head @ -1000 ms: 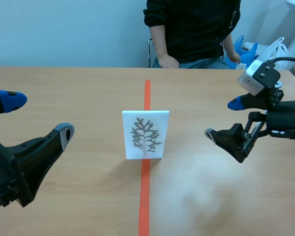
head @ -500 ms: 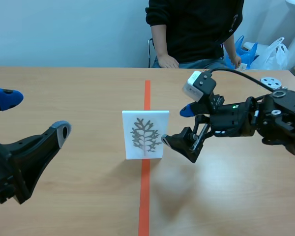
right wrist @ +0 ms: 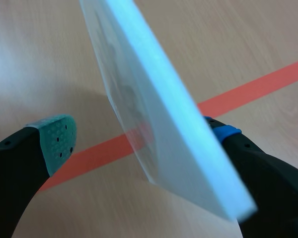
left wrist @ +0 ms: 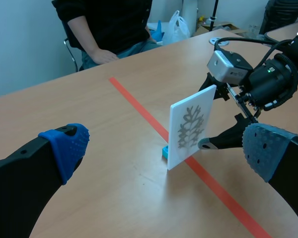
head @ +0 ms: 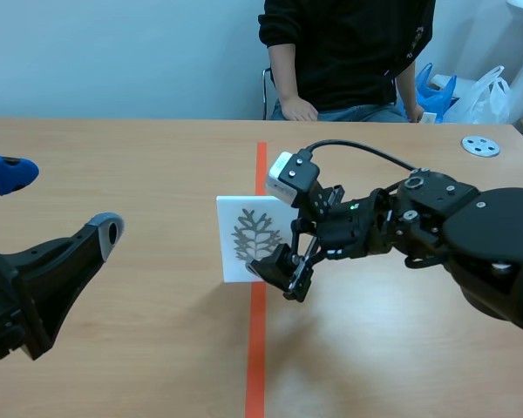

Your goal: Sort the leaf by its shape. The table is split by an orange tape line. A compound leaf with several leaflets goes to the left side, a simple leaf with one blade goes to the right side. Return to the home posture when a red brick is placed on the table.

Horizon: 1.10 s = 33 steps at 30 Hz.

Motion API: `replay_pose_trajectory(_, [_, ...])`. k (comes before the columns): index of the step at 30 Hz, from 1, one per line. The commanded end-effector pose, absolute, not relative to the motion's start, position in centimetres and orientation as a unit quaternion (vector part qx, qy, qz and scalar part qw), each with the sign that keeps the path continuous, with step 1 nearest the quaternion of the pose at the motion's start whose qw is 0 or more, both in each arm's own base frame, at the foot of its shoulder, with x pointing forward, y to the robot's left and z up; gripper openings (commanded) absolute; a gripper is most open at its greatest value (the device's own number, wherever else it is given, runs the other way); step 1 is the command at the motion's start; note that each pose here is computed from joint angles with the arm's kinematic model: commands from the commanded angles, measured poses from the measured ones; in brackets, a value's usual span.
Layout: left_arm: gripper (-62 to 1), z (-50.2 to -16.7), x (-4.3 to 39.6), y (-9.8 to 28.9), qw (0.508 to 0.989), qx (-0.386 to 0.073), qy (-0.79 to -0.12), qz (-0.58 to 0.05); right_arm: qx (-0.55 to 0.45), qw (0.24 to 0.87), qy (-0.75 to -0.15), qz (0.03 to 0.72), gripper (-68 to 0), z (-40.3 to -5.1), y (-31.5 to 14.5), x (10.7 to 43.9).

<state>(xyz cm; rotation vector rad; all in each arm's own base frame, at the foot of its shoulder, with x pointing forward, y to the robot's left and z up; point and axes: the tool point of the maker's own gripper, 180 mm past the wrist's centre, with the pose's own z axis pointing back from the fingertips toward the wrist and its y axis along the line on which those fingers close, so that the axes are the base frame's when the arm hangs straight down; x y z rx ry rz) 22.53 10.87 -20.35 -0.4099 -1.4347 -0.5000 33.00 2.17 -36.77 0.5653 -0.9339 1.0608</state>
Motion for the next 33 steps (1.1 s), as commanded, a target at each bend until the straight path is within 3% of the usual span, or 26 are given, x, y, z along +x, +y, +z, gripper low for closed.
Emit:
replay_pose_trajectory(1, [1.4, -19.8, 22.4, 10.7, 0.701, -0.190, -0.651, -0.221, 0.261, 0.715, -0.443, 0.473, -20.3, -35.6, 3.0, 33.8])
replay_pose_trajectory(3, [1.4, -19.8, 22.4, 10.7, 0.701, -0.190, -0.651, -0.221, 0.263, 0.716, -0.445, 0.469, -22.0, -35.6, 3.4, 33.8])
replay_pose_trajectory(17, [1.4, -19.8, 22.4, 10.7, 0.701, -0.190, -0.651, -0.221, 0.248, 0.721, -0.455, 0.460, -50.2, -35.7, 3.0, 34.4])
replay_pose_trajectory(22, [1.4, -19.8, 22.4, 10.7, 0.701, -0.190, -0.651, -0.221, 0.235, 0.729, -0.461, 0.448, -53.8, -36.2, 2.4, 34.5])
replay_pose_trajectory(26, [1.4, -19.8, 22.4, 10.7, 0.700, -0.190, -0.652, -0.221, 0.233, 0.733, -0.460, 0.443, -65.7, -36.7, 2.3, 34.1])
replay_pose_trajectory(33, [1.4, -19.8, 22.4, 10.7, 0.700, -0.190, -0.652, -0.221, 0.220, 0.734, -0.468, 0.439, -66.9, -36.8, 2.0, 34.4])
